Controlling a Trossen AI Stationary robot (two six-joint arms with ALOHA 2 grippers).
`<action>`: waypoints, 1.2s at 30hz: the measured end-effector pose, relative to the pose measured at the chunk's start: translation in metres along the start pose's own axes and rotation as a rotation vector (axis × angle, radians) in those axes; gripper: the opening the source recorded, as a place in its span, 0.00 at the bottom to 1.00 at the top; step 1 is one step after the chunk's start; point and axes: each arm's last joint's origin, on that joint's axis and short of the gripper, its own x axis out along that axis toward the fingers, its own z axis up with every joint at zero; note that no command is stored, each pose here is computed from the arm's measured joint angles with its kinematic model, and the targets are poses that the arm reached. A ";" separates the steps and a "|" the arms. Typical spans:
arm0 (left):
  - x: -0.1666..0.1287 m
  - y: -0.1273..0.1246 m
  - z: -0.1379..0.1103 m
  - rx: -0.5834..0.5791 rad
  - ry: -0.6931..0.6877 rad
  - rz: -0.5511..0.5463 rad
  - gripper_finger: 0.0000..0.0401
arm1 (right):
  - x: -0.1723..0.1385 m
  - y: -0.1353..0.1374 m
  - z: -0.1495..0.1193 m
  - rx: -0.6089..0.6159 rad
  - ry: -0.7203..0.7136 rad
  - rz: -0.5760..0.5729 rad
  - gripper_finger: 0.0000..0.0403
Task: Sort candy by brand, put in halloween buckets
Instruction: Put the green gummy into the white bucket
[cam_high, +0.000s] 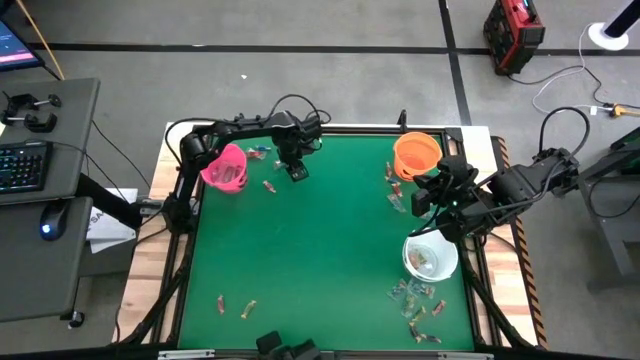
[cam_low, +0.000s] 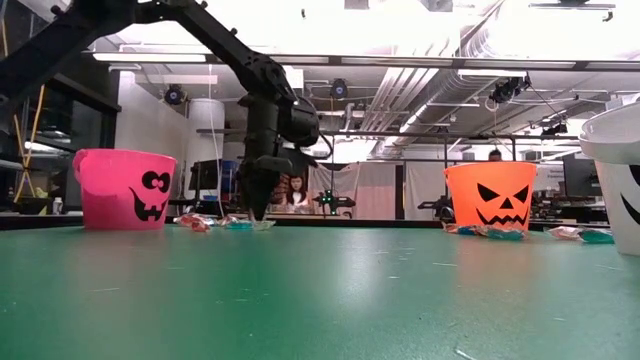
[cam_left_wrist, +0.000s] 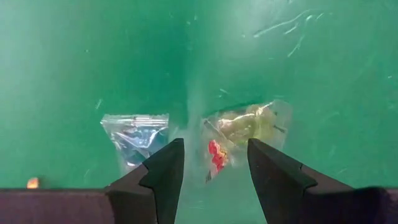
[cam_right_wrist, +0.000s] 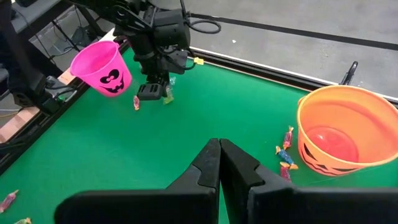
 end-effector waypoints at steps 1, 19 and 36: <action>0.000 0.000 0.000 -0.001 -0.002 -0.001 0.42 | 0.000 0.000 0.000 0.000 0.000 0.000 0.00; -0.043 -0.010 -0.001 0.021 -0.166 -0.056 0.00 | 0.000 0.000 0.000 0.000 -0.001 0.000 0.00; -0.091 -0.257 0.007 0.387 -0.924 -0.414 0.00 | 0.000 0.002 0.001 0.022 -0.032 0.013 0.00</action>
